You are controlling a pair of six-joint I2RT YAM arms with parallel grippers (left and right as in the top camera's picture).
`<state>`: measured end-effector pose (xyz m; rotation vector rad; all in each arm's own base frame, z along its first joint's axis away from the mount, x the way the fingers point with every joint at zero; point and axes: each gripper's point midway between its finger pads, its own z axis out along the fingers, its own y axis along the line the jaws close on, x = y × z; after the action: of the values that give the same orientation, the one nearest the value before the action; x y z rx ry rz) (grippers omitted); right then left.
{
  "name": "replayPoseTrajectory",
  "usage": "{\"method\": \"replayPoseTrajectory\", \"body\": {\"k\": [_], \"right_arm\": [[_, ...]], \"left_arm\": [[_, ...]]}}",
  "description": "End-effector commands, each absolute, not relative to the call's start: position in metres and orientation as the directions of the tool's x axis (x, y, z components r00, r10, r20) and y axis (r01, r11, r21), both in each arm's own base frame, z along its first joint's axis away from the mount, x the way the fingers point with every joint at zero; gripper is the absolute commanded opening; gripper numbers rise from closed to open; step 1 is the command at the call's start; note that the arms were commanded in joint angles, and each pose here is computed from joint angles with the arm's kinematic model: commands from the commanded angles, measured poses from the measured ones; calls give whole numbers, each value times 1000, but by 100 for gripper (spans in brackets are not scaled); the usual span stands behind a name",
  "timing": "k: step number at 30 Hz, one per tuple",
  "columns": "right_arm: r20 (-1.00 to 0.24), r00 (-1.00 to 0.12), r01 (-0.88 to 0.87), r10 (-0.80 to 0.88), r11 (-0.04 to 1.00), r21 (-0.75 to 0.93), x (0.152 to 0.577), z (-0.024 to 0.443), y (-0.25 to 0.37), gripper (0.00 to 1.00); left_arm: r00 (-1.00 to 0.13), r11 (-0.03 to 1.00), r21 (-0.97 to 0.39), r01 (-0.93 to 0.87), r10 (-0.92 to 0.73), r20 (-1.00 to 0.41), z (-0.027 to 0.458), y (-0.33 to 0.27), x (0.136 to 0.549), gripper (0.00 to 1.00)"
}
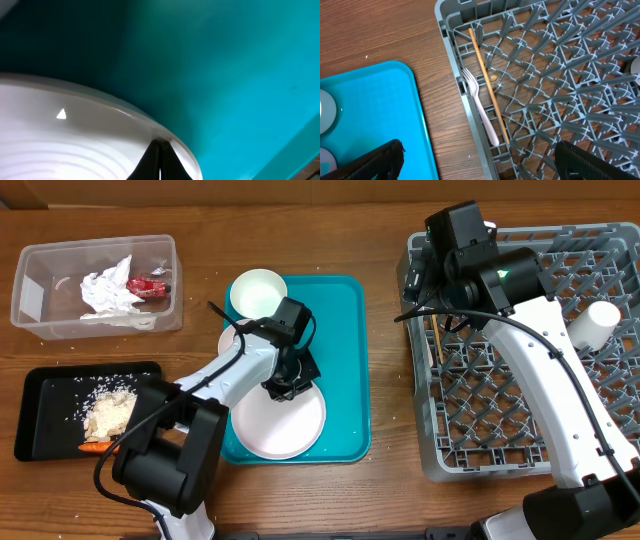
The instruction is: Sort waste into correct bins and load items into the dishwasher rack
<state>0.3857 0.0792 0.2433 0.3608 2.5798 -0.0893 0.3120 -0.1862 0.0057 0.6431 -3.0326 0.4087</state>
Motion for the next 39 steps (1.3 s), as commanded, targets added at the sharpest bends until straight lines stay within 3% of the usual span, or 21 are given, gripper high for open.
{"method": "replayPoseTrajectory", "body": {"k": [1,10,18,23,29,33,34,35,36,37,39], "right_arm": [[-528,-813,275,246,961,24,387,250,80,100],[-528,-813,276,246,961,24,387,250,80,100],[-528,-813,276,246,961,24,387,250,80,100],[-528,-813,275,246,961,24,387,250,80,100],[-528,-813,276,246,961,24,387,250,80,100],[-528,-813,275,246,961,24,387,250,80,100],[-528,-813,275,246,961,24,387,250,80,100],[-528,-813,276,246,961,24,387,250,80,100],[-528,-813,275,246,961,24,387,250,80,100],[-529,-809,279,256,959,38,389,251,82,100],[-527,-794,272,303,952,138,396,254,97,100]], "left_arm": [[-912,877,-255,-407,-404,67,-5,-196,308,4],[-928,874,-351,-335,-370,-35,-3,-230,332,4],[-965,878,-475,-52,-167,-203,70,-276,378,4],[-955,898,-432,82,-53,-291,149,-279,395,4],[-929,968,-237,-81,-159,-333,222,-201,405,12],[-895,963,-127,-236,-266,-357,255,-125,406,28],[-882,954,-103,-282,-300,-363,262,-104,406,36],[-870,943,-85,-322,-330,-366,266,-85,406,52],[-858,930,-75,-360,-362,-366,268,-67,406,85],[-844,914,-70,-400,-397,-361,269,-49,406,100],[-819,879,-55,-473,-462,-339,267,-16,402,100]]}}
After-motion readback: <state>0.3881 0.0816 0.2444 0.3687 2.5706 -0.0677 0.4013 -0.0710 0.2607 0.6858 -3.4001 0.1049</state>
